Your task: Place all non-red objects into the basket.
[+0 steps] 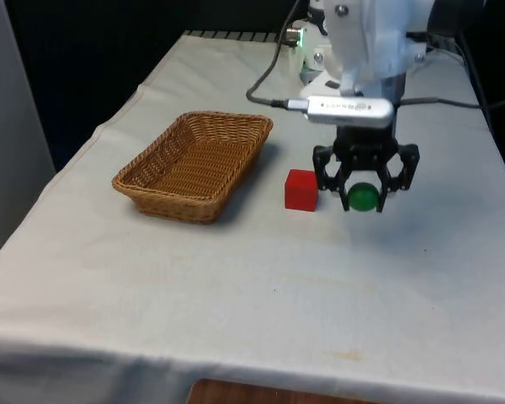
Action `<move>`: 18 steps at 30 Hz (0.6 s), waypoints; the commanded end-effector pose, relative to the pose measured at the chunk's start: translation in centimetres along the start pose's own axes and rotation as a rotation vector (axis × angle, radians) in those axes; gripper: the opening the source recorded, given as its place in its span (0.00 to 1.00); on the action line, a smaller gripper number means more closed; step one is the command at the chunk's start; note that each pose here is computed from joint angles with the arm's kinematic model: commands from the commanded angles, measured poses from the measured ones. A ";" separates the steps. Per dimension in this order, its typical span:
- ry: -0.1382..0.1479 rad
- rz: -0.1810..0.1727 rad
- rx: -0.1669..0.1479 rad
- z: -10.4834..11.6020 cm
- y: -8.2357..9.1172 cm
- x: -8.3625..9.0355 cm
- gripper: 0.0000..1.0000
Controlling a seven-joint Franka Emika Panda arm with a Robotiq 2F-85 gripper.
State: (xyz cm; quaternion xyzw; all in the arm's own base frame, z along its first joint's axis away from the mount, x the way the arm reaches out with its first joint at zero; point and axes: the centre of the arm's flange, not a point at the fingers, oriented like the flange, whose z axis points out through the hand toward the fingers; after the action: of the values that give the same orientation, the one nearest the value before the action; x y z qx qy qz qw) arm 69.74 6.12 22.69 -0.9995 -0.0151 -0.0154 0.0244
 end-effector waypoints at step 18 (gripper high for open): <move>0.022 0.000 0.018 -6.6 2.7 -2.7 0.00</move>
State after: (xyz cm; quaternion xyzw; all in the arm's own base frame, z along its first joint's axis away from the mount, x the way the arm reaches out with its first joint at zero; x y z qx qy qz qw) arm 67.09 3.36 28.73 -0.9989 -0.0153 -0.0268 0.0348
